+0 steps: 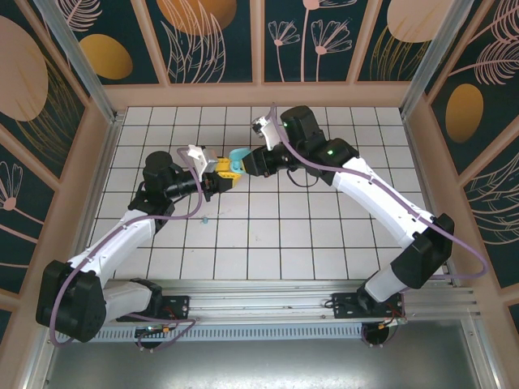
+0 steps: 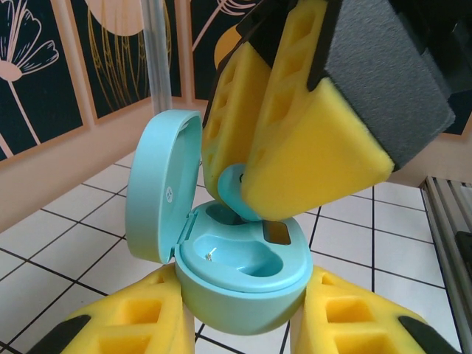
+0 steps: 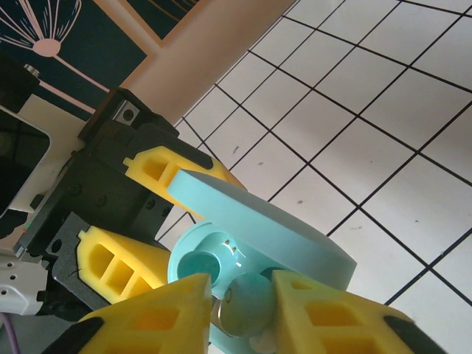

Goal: Insert the wireless bluetooth earbuds into the charging case

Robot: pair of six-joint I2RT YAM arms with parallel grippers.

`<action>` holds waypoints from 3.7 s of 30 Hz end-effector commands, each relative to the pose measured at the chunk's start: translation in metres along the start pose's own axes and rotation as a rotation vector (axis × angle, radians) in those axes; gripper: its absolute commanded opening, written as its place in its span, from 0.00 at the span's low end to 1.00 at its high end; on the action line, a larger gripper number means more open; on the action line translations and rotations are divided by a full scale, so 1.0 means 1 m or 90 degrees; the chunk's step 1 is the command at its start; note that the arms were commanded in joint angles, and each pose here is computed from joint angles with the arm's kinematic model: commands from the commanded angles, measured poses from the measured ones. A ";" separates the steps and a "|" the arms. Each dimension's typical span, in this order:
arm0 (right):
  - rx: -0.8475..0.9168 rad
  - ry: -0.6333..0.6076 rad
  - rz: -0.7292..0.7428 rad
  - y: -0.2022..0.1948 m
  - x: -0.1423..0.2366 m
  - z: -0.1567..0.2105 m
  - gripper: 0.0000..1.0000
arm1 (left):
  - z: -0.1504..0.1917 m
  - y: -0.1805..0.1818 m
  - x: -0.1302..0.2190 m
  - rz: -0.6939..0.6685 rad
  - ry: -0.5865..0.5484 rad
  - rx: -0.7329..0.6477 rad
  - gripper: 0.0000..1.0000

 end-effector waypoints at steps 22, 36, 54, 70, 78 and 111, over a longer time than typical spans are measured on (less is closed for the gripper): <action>0.007 -0.020 0.039 0.003 0.012 -0.019 0.42 | -0.017 -0.008 0.004 0.018 -0.029 -0.033 0.20; -0.042 -0.052 0.119 -0.004 0.027 -0.036 0.46 | -0.018 -0.005 0.004 0.001 -0.030 -0.032 0.20; -0.170 -0.095 0.260 0.009 0.013 -0.030 0.35 | -0.017 0.008 0.005 -0.059 -0.039 -0.023 0.21; -0.189 -0.036 0.307 0.003 -0.006 -0.014 0.35 | -0.018 0.006 0.006 -0.059 -0.041 -0.023 0.20; -0.173 -0.022 0.318 0.001 -0.010 -0.015 0.33 | -0.016 0.005 0.007 -0.058 -0.039 -0.020 0.20; 0.046 0.200 0.199 -0.003 -0.008 -0.018 0.16 | -0.014 -0.004 0.004 -0.002 -0.029 -0.024 0.20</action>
Point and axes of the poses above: each hand's point on the last joint's axis, 136 mm out from that joint toward the fingers, its own x axis back along the fingers, its own y axis along the line the jaws close on, z = x × y, the point moved 4 cm from there along x, back along the fingers, and after that the axes turned 6 degrees about x, right-handed, at the moved point
